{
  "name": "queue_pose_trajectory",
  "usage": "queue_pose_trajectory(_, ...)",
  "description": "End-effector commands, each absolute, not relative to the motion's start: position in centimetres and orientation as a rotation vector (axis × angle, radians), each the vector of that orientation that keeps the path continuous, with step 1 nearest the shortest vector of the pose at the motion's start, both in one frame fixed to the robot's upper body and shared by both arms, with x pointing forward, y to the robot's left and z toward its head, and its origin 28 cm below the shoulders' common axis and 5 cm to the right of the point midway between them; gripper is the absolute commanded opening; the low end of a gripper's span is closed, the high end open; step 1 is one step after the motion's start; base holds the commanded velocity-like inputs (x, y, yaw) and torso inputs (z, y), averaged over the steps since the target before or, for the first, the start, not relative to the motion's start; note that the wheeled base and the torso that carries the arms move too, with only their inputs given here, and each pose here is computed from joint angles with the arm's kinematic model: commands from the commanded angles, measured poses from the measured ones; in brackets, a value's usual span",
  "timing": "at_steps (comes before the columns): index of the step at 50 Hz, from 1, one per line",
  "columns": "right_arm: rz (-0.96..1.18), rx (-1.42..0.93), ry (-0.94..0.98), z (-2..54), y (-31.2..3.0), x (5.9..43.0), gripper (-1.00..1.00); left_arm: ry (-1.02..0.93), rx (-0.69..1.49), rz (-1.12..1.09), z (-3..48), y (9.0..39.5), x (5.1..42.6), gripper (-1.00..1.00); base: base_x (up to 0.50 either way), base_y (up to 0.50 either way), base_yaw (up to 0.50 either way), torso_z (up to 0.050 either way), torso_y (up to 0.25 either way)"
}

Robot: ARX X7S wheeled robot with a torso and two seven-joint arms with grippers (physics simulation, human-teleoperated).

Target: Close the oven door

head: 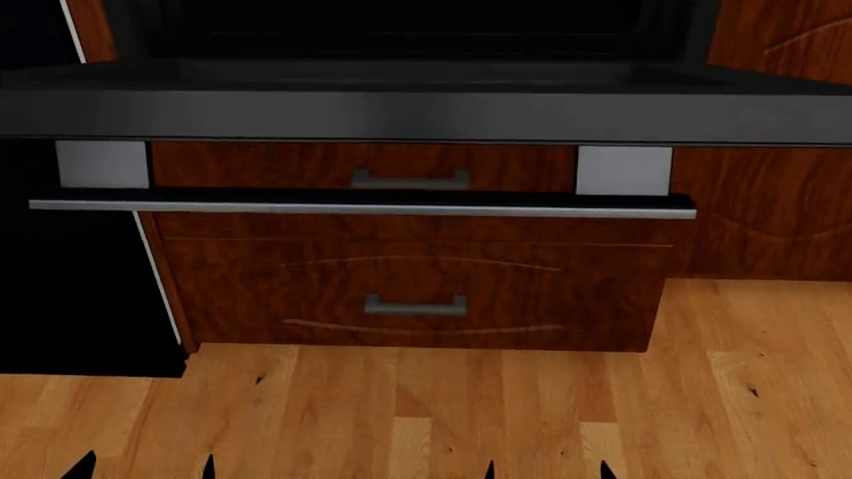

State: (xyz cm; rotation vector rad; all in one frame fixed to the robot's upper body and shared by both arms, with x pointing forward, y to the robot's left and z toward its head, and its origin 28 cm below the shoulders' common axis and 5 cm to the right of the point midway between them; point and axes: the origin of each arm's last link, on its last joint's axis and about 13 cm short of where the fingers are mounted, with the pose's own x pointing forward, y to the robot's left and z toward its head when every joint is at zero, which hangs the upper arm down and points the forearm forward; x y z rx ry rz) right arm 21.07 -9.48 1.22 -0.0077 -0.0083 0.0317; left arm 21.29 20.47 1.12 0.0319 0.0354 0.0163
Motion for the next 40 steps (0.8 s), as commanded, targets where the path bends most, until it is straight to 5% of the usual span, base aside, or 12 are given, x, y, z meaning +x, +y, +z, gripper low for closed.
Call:
queue_pose_trajectory(1, 0.030, -0.007, -0.007, 1.22, -9.52, 21.05, 1.00, 0.040, 0.030, 0.014, 1.10, 20.46, 21.28, 1.00, 0.00, 0.00, 0.00, -0.050, 0.000)
queue_pose_trajectory(9, 0.014, -0.003, 0.009, 1.21, -9.58, 21.20, 1.00, 0.022, 0.007, 0.000, 1.27, 20.53, 21.18, 1.00, 0.00, 0.00, 0.00, -0.049, 0.000)
queue_pose_trajectory(40, -0.013, -0.013, 0.011, 1.12, -9.63, 21.30, 1.00, 0.033, -0.002, 0.023, 1.19, 20.55, 21.40, 1.00, 0.27, 0.00, 0.00, 0.000, 0.000)
